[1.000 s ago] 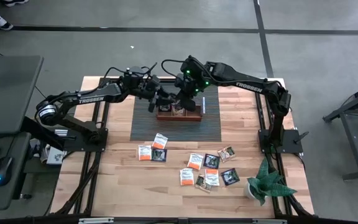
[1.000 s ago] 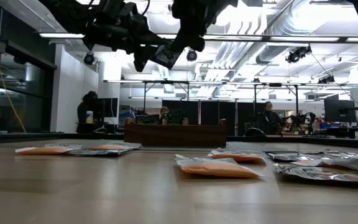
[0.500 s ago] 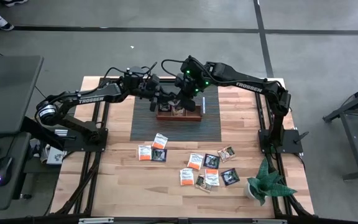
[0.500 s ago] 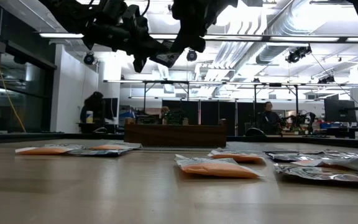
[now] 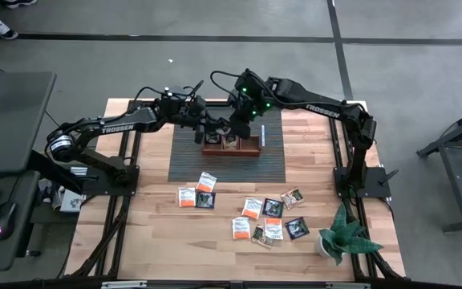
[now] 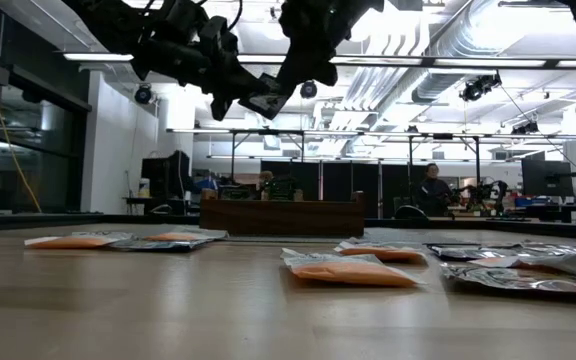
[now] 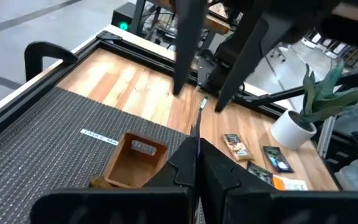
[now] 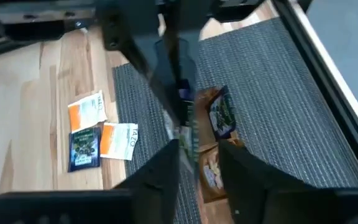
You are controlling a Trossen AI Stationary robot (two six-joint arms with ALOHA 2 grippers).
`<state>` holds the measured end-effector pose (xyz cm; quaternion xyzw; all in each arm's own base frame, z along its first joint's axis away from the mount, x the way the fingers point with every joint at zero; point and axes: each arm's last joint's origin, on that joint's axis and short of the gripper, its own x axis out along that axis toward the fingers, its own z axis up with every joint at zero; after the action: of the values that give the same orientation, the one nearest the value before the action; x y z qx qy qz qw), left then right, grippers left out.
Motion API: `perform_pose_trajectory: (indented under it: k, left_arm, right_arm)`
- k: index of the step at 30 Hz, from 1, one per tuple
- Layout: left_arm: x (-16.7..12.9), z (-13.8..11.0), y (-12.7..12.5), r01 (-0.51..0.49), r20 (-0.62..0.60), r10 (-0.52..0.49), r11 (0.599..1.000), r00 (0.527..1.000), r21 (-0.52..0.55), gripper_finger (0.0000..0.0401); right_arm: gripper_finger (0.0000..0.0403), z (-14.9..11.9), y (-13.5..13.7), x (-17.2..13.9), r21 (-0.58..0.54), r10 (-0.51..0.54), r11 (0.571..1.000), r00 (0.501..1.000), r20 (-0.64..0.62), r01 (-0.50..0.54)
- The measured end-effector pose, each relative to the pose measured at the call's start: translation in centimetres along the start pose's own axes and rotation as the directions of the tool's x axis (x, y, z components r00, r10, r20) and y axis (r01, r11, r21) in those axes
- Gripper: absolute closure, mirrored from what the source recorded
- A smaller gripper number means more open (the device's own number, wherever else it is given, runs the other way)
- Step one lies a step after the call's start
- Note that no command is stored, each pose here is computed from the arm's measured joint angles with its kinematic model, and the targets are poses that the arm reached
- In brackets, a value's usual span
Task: Pick & Place Tea
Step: Put the violet tea bag into the left section of the wooden organizer
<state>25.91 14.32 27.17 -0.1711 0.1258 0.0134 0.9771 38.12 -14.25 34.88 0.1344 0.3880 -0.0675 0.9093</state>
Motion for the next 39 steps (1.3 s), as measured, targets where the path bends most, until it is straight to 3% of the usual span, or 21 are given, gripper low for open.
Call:
perform_pose_trajectory:
  k: [5, 10, 20, 39]
  left_arm:
    - [-0.3, -0.8, 0.9, -0.058, -0.017, 0.058, 0.998, 0.998, 0.001, 0.0401]
    - [-1.5, -2.9, 3.0, -0.113, -0.028, 0.112, 0.993, 0.993, -0.045, 0.0401]
    - [-3.0, -6.5, 4.3, -0.11, 0.112, 0.126, 0.984, 0.986, -0.14, 0.0401]
    - [-1.1, -11.1, 6.6, -0.16, 0.109, 0.197, 0.946, 0.974, -0.281, 0.0401]
  right_arm:
    - [0.0231, -0.5, -0.2, -1.1, 0.016, -0.078, 0.997, 0.996, -0.041, 0.079]
    - [0.0204, -0.8, -0.1, -2.2, 0.014, -0.13, 0.991, 0.989, -0.064, 0.132]
    - [0.0205, -0.9, 0.1, -2.9, 0.03, -0.137, 0.99, 0.989, -0.062, 0.139]
    - [0.0203, -1.1, 0.6, -5.1, 0.066, -0.154, 0.985, 0.987, -0.055, 0.157]
